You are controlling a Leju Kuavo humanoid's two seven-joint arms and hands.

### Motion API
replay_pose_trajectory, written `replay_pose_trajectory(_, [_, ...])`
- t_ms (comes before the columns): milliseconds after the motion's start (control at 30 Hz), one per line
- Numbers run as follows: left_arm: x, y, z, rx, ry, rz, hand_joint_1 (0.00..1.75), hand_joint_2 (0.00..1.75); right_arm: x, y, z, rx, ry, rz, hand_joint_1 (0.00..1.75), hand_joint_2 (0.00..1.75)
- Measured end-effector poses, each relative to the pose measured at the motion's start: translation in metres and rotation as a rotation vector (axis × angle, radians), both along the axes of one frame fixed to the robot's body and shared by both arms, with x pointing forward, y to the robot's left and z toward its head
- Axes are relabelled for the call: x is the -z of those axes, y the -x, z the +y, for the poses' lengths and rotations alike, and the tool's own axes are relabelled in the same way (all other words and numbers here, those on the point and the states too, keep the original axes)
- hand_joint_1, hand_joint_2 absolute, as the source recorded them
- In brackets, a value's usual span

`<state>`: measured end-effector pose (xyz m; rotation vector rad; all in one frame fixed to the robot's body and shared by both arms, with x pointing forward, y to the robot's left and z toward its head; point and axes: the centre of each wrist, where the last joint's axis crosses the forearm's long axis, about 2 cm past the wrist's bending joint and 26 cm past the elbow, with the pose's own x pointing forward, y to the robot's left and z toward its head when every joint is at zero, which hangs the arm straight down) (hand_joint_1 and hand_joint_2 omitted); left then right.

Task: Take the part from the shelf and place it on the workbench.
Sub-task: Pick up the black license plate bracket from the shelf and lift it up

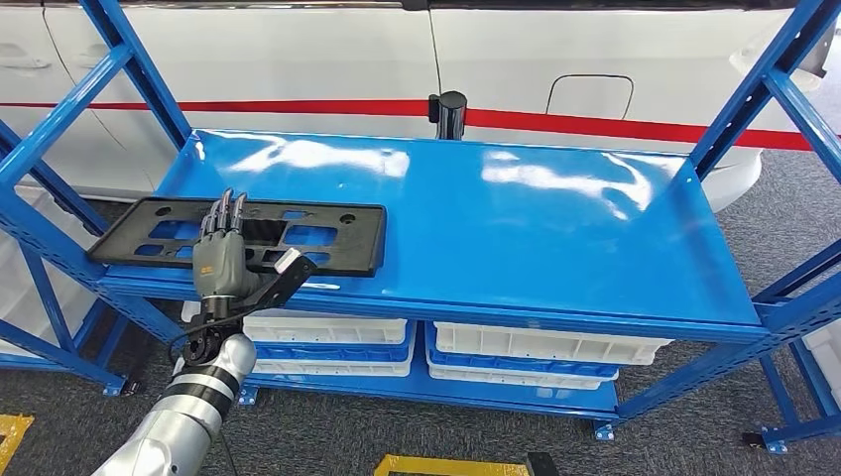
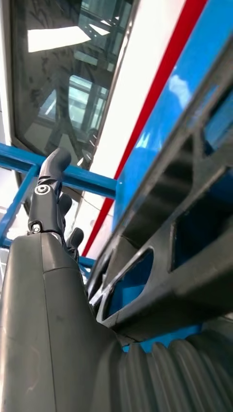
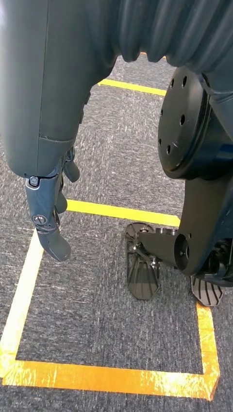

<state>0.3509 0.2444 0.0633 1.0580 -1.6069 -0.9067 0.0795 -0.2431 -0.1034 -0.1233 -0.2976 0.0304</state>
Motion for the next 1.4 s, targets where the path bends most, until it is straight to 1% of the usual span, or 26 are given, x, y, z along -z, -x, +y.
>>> replay_pose_trajectory(233, [0.002, 0.0, 0.002, 0.02, 0.025, -0.011, 1.75, 1.75, 0.0, -0.002, 0.0, -0.003, 0.0, -0.004, 0.0, 1.75])
replay_pose_trajectory(433, [-0.005, -0.005, -0.001, 0.033, 0.041, -0.041, 1.75, 1.75, 0.0, -0.003, 0.0, -0.004, -0.007, -0.005, 0.0, 1.75])
replay_pose_trajectory(600, [-0.015, -0.01, -0.004, 0.06, 0.052, -0.101, 1.75, 1.75, -0.001, -0.003, 0.001, -0.005, -0.01, -0.006, 0.0, 1.75])
replay_pose_trajectory(800, [-0.034, -0.014, -0.019, 0.13, 0.058, -0.22, 1.75, 1.75, -0.001, -0.005, 0.002, -0.009, -0.012, -0.009, 0.0, 1.75])
replay_pose_trajectory(1000, [-0.066, -0.019, -0.03, 0.177, 0.05, -0.383, 1.75, 1.75, -0.001, -0.007, 0.003, -0.019, -0.017, -0.012, 0.0, 1.75])
replay_pose_trajectory(1233, [-0.088, -0.018, -0.036, 0.199, 0.053, -0.496, 1.75, 1.75, -0.002, -0.008, 0.004, -0.022, -0.018, -0.015, 0.0, 1.75])
replay_pose_trajectory(1400, [-0.1, -0.018, -0.038, 0.186, 0.057, -0.543, 1.75, 1.75, -0.002, -0.009, 0.004, -0.024, -0.019, -0.016, 0.0, 1.75])
